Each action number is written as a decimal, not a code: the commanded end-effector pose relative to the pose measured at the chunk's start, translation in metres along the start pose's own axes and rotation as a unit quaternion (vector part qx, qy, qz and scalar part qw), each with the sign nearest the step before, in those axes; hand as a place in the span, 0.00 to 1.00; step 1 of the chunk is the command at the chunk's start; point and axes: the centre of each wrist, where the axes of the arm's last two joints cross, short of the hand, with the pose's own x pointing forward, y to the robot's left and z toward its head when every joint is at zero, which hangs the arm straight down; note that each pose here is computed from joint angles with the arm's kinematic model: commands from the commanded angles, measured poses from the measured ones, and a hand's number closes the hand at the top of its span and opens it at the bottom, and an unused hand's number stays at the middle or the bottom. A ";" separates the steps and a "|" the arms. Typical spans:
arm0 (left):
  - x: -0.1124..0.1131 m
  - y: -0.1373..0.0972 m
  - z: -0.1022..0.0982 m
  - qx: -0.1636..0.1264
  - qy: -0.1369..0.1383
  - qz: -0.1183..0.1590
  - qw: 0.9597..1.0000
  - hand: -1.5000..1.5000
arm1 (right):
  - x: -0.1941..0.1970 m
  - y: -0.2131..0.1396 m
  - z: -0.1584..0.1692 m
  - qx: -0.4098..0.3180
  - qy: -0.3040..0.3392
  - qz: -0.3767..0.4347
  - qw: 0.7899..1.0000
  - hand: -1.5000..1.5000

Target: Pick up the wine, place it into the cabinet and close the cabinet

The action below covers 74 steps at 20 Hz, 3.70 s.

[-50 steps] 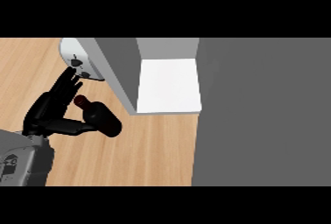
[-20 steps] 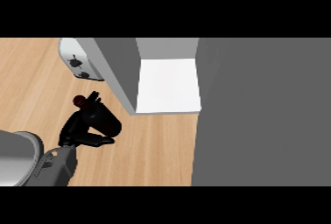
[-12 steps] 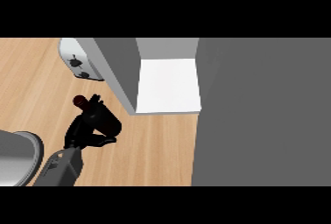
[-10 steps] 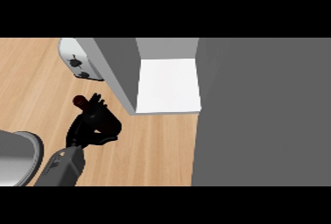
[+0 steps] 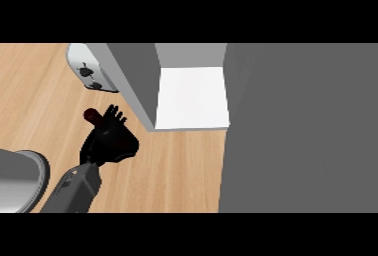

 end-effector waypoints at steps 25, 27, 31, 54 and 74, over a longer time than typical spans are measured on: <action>-0.030 -0.015 0.065 0.047 -0.202 0.005 0.978 1.00 | 0.039 0.001 0.029 0.001 -0.033 -0.023 0.999 0.00; -0.040 -0.018 0.083 0.043 -0.214 0.011 0.976 1.00 | 0.039 0.000 0.031 -0.011 -0.032 -0.022 0.999 0.00; -0.019 -0.054 0.072 0.016 -0.215 0.016 0.976 1.00 | 0.034 -0.001 0.027 0.000 -0.036 -0.029 0.999 0.00; 0.096 -0.222 0.028 0.017 -0.175 -0.010 0.984 1.00 | 0.035 -0.004 0.026 0.007 -0.035 -0.024 0.999 0.00; 0.058 -0.230 -0.023 0.074 -0.132 -0.068 0.986 1.00 | 0.038 -0.005 0.034 0.025 -0.039 -0.028 0.999 0.00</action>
